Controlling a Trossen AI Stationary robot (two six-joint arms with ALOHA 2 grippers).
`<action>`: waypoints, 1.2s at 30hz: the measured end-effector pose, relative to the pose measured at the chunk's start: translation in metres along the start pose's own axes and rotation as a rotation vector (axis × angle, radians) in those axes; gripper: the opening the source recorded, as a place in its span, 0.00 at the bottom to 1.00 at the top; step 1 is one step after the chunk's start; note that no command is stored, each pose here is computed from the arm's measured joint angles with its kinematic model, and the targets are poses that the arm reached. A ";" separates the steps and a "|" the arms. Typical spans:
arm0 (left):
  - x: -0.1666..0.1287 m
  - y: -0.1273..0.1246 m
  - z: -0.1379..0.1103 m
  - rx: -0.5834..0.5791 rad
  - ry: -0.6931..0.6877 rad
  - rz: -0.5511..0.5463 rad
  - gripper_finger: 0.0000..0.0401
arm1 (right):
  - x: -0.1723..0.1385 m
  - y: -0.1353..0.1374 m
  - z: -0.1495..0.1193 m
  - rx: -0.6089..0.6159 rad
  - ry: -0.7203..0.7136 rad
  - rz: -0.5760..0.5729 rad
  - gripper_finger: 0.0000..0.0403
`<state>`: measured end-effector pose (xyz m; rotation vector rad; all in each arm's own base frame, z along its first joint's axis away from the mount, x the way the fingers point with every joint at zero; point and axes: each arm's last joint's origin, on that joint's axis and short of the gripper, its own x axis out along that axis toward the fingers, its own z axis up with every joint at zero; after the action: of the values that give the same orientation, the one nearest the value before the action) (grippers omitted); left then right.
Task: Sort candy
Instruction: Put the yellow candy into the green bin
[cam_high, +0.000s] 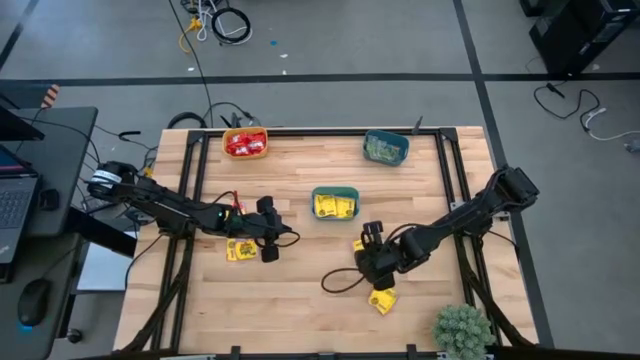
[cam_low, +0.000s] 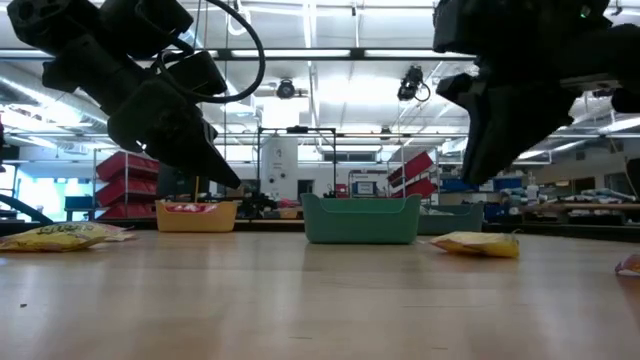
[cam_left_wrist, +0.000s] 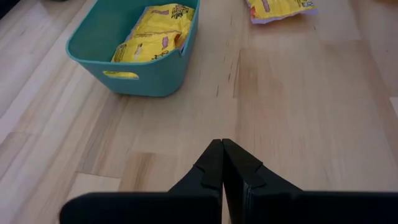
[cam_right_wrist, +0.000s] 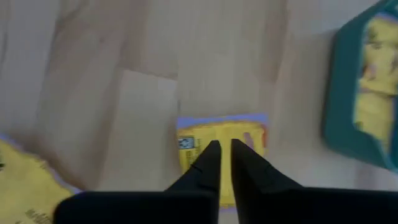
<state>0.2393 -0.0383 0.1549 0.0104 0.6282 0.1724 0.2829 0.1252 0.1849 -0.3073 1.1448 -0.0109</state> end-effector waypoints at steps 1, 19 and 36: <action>0.000 0.000 0.000 0.000 0.000 0.000 0.01 | 0.001 0.002 0.000 -0.003 0.006 0.016 0.08; 0.000 0.000 0.000 0.002 -0.001 0.000 0.01 | 0.046 0.026 -0.011 -0.098 0.133 -0.054 0.17; 0.000 0.000 0.001 -0.002 -0.009 -0.001 0.01 | -0.012 -0.024 0.033 -0.067 -0.042 -0.242 0.00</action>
<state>0.2398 -0.0384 0.1556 0.0085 0.6190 0.1717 0.3108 0.1121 0.2143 -0.5025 1.0628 -0.1787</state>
